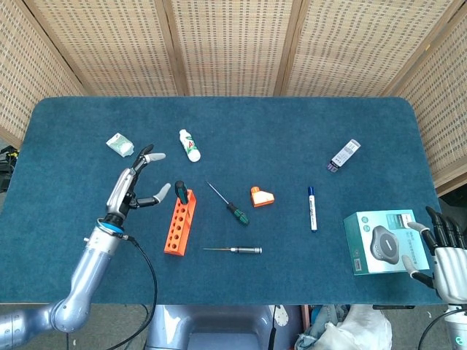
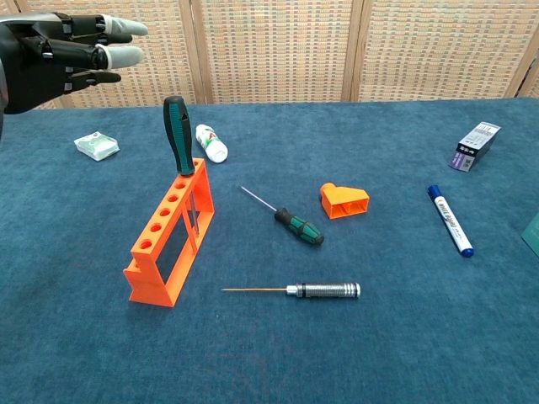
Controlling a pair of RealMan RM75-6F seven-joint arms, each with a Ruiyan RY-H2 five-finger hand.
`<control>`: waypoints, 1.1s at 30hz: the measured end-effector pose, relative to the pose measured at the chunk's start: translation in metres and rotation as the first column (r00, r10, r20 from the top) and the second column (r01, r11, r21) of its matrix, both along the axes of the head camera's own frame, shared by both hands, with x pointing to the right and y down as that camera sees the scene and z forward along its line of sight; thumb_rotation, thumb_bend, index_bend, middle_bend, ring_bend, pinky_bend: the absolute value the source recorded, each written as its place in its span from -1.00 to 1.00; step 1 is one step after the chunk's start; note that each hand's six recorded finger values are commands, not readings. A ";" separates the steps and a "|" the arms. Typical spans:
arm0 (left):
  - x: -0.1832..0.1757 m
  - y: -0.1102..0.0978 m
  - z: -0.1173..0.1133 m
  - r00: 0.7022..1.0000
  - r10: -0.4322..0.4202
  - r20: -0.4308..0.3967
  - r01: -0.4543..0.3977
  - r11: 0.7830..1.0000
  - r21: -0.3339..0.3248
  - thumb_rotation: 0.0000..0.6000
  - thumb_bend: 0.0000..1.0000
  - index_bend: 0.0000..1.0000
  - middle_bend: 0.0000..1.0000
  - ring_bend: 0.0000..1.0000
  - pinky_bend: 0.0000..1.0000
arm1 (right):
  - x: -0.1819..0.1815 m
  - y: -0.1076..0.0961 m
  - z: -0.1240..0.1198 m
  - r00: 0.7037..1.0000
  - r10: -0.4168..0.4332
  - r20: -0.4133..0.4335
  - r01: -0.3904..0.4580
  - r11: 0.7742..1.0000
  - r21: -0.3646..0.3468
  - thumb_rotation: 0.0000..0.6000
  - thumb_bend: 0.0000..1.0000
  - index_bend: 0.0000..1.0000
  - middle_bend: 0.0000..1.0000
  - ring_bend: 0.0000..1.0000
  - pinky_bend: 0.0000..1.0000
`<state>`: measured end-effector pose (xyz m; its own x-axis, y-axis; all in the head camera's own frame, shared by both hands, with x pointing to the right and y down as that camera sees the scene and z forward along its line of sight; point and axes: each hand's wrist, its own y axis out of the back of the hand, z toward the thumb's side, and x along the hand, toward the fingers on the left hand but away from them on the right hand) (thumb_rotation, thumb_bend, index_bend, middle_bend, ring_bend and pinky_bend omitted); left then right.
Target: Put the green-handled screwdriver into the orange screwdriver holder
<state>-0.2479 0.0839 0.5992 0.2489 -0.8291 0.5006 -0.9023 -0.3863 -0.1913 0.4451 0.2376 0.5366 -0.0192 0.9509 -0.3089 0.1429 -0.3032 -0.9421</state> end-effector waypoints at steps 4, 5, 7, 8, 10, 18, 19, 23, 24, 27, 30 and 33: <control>-0.007 0.000 -0.004 1.000 0.022 0.014 -0.021 0.999 -0.039 1.00 -0.01 -0.62 -0.99 -1.00 -1.00 | -0.001 0.000 0.000 1.000 -0.001 0.000 0.001 1.000 0.002 1.00 -0.46 -0.55 -1.00 -1.00 -1.00; -0.009 -0.001 -0.004 0.999 0.025 0.020 -0.024 0.999 -0.048 1.00 -0.01 -0.61 -0.98 -1.00 -1.00 | -0.001 0.000 -0.001 1.000 0.000 0.001 0.000 1.000 0.003 1.00 -0.46 -0.55 -1.00 -1.00 -1.00; -0.013 -0.001 -0.006 0.999 0.033 0.035 -0.031 0.997 -0.066 1.00 -0.01 -0.59 -0.97 -1.00 -1.00 | -0.001 0.000 -0.001 1.000 -0.001 0.002 0.001 1.000 0.003 1.00 -0.46 -0.55 -1.00 -1.00 -1.00; -0.014 -0.002 -0.006 0.998 0.036 0.041 -0.033 0.997 -0.073 1.00 -0.01 -0.59 -0.97 -1.00 -1.00 | -0.001 0.000 0.000 1.000 -0.001 0.002 0.001 1.000 0.002 1.00 -0.46 -0.55 -1.00 -1.00 -1.00; -0.017 -0.002 -0.006 0.997 0.044 0.056 -0.039 0.995 -0.092 1.00 -0.01 -0.59 -0.96 -1.00 -1.00 | -0.001 0.000 0.000 1.000 -0.001 0.002 0.001 1.000 0.001 1.00 -0.46 -0.55 -1.00 -1.00 -1.00; -0.022 -0.003 -0.005 0.996 0.060 0.068 -0.049 0.987 -0.153 1.00 -0.04 -0.48 -0.93 -1.00 -1.00 | -0.001 0.000 0.001 1.000 -0.001 0.000 0.001 1.000 0.000 1.00 -0.46 -0.55 -1.00 -1.00 -1.00; -0.022 -0.004 -0.006 0.995 0.065 0.073 -0.053 0.987 -0.154 1.00 -0.06 -0.48 -0.94 -1.00 -1.00 | -0.001 0.000 0.001 1.000 -0.002 0.000 0.002 1.000 -0.001 1.00 -0.46 -0.55 -1.00 -1.00 -1.00; -0.023 -0.007 -0.009 0.993 0.086 0.082 -0.072 0.984 -0.165 1.00 -0.11 -0.48 -0.96 -1.00 -1.00 | -0.003 0.000 0.001 1.000 -0.008 0.000 0.008 1.000 -0.001 1.00 -0.46 -0.55 -1.00 -1.00 -1.00; -0.022 -0.007 -0.010 0.993 0.091 0.080 -0.076 0.982 -0.173 1.00 -0.12 -0.48 -0.95 -1.00 -1.00 | -0.003 0.000 0.001 1.000 -0.007 0.000 0.007 1.000 -0.001 1.00 -0.46 -0.55 -1.00 -1.00 -1.00; -0.021 -0.007 -0.011 0.993 0.096 0.066 -0.082 0.978 -0.192 1.00 -0.13 -0.50 -0.95 -1.00 -1.00 | -0.002 0.000 0.001 1.000 -0.006 -0.001 0.006 1.000 -0.001 1.00 -0.46 -0.55 -1.00 -1.00 -1.00; -0.021 -0.008 -0.011 0.993 0.101 0.062 -0.086 0.976 -0.202 1.00 -0.14 -0.52 -0.94 -1.00 -1.00 | -0.002 0.000 0.001 1.000 -0.005 0.000 0.005 1.000 0.001 1.00 -0.46 -0.55 -1.00 -1.00 -1.00; -0.021 -0.010 -0.010 0.991 0.111 0.070 -0.094 0.973 -0.209 1.00 -0.15 -0.55 -0.92 -1.00 -1.00 | -0.003 0.000 0.001 1.000 -0.006 -0.001 0.006 1.000 0.002 1.00 -0.46 -0.55 -1.00 -1.00 -1.00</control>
<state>-0.2693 0.0743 0.5896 0.2788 -0.6790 0.6792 -0.8405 -0.5146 -0.1694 0.4425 0.2375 0.5374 -0.0135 0.9517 -0.3066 0.1405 -0.3018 -0.9429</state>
